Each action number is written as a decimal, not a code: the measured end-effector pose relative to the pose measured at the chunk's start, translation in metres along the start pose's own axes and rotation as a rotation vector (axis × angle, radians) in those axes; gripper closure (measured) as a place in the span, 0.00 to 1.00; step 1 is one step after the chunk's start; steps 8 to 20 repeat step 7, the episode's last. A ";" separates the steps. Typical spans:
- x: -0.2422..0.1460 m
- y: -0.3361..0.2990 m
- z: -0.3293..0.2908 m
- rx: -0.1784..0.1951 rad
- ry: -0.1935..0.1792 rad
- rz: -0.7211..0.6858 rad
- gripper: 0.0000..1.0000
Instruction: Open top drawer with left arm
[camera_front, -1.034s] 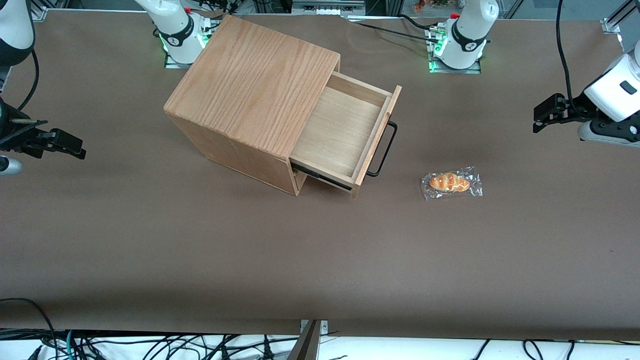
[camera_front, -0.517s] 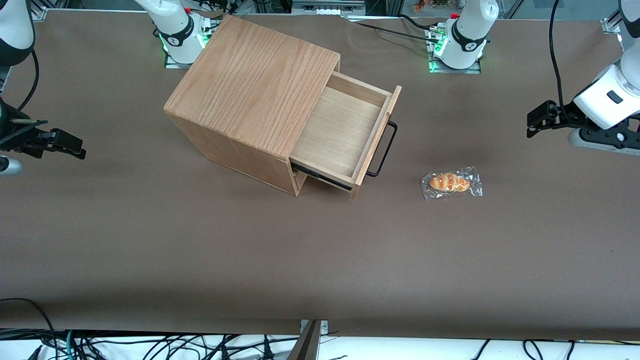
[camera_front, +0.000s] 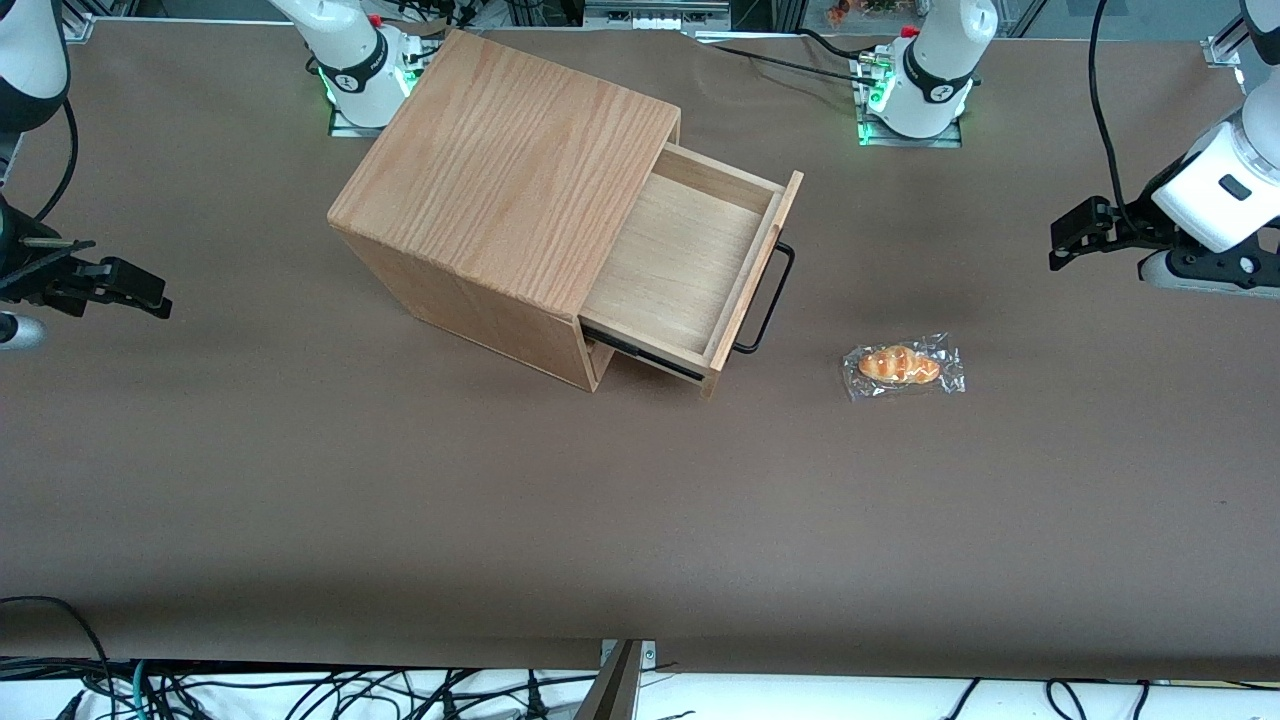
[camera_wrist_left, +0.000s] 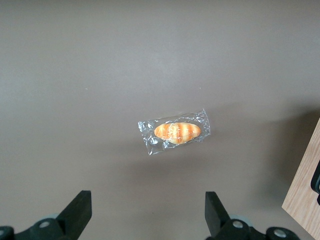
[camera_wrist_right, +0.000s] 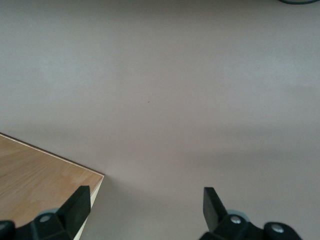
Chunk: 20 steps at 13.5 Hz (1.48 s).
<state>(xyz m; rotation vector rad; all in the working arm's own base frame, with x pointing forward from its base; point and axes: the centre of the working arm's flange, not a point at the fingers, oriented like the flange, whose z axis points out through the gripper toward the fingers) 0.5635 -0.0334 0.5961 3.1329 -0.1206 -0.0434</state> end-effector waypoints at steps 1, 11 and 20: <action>0.000 -0.002 0.001 0.000 -0.001 -0.006 0.00; -0.001 -0.005 0.003 -0.001 -0.010 -0.014 0.00; -0.001 -0.005 0.003 -0.001 -0.010 -0.014 0.00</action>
